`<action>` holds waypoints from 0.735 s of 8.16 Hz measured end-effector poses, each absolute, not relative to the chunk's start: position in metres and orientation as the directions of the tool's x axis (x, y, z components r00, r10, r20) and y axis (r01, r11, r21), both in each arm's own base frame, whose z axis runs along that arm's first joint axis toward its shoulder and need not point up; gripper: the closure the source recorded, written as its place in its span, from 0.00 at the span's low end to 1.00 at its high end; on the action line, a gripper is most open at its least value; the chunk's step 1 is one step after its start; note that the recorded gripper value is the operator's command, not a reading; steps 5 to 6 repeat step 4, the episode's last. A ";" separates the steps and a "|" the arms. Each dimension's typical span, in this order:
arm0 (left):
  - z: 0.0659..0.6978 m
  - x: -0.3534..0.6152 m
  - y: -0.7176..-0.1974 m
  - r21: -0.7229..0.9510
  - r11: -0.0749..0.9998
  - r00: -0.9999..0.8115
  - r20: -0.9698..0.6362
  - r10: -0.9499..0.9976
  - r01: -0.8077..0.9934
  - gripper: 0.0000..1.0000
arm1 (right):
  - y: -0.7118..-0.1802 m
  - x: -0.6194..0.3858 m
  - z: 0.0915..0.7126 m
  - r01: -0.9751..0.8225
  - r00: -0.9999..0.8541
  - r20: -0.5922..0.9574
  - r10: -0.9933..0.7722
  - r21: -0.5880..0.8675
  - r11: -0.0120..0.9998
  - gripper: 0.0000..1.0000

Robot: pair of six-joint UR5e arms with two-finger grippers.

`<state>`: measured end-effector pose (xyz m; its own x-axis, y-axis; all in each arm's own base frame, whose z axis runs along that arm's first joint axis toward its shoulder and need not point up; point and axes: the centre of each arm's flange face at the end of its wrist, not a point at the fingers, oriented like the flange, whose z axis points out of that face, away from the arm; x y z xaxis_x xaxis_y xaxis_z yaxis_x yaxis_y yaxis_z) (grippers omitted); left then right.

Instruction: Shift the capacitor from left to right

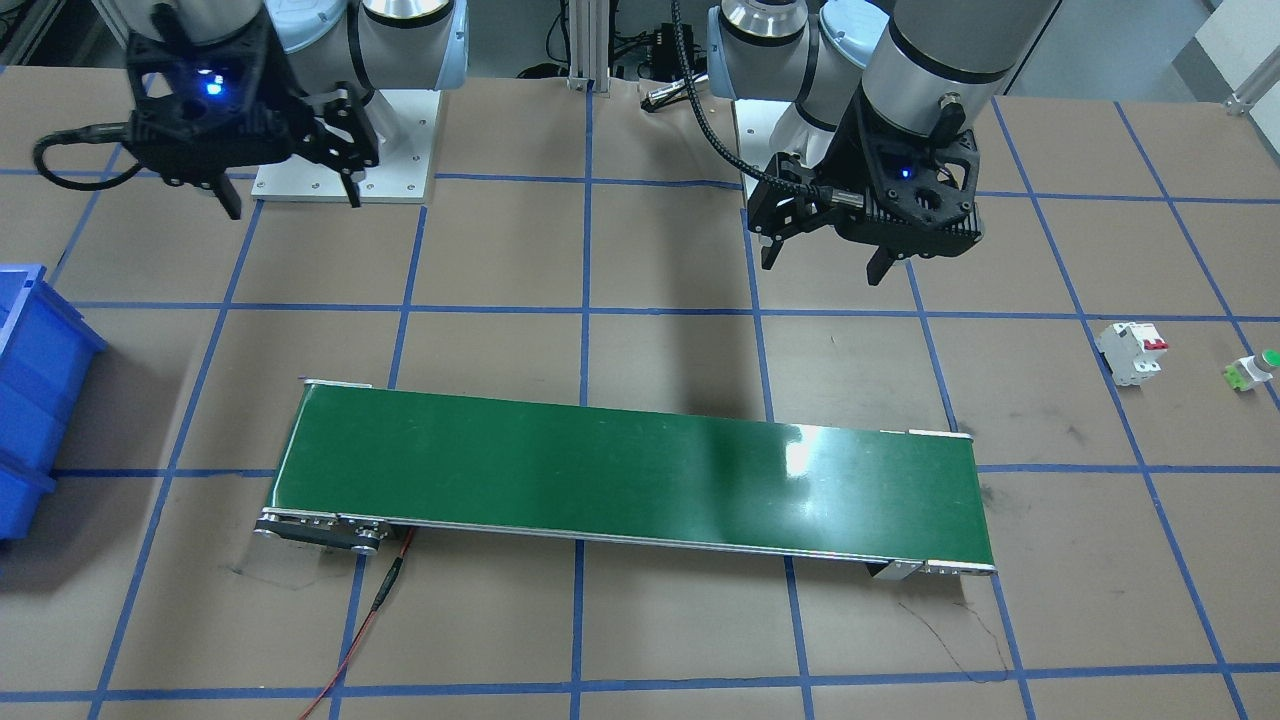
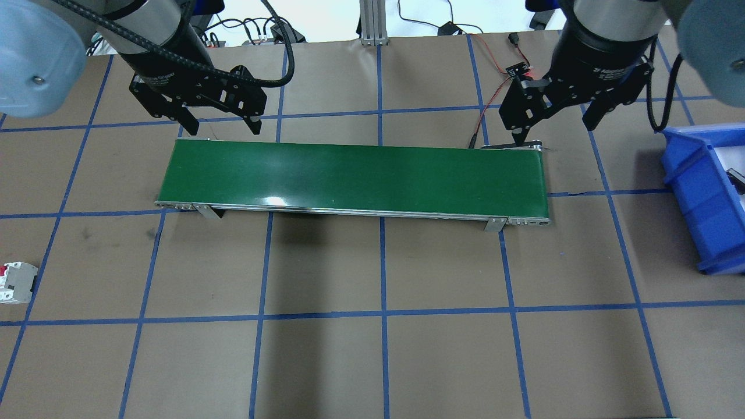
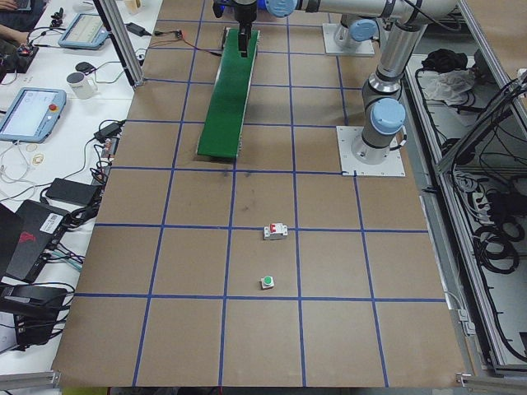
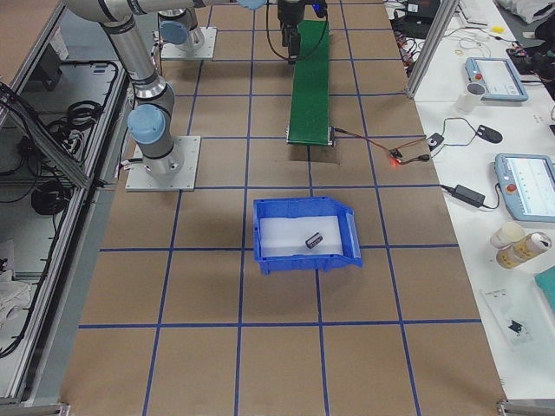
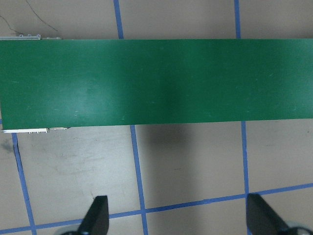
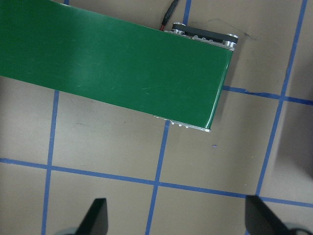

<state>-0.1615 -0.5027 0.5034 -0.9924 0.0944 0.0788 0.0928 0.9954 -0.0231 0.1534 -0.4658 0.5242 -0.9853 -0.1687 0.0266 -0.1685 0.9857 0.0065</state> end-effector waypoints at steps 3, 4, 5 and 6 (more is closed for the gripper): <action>0.502 -0.162 -0.503 -0.021 0.995 -0.992 0.079 0.095 0.094 0.00 | -0.466 0.171 0.526 -0.129 -0.991 0.032 -0.127 -0.035 0.991 0.00; 0.502 -0.162 -0.503 -0.021 0.995 -0.992 0.079 0.095 0.094 0.00 | -0.467 0.172 0.526 -0.126 -0.992 0.034 -0.125 -0.037 0.991 0.00; 0.502 -0.162 -0.503 -0.021 0.995 -0.992 0.079 0.095 0.094 0.00 | -0.467 0.172 0.526 -0.126 -0.992 0.034 -0.125 -0.037 0.991 0.00; 0.502 -0.162 -0.503 -0.021 0.995 -0.992 0.079 0.095 0.094 0.00 | -0.467 0.172 0.526 -0.126 -0.992 0.034 -0.125 -0.037 0.991 0.00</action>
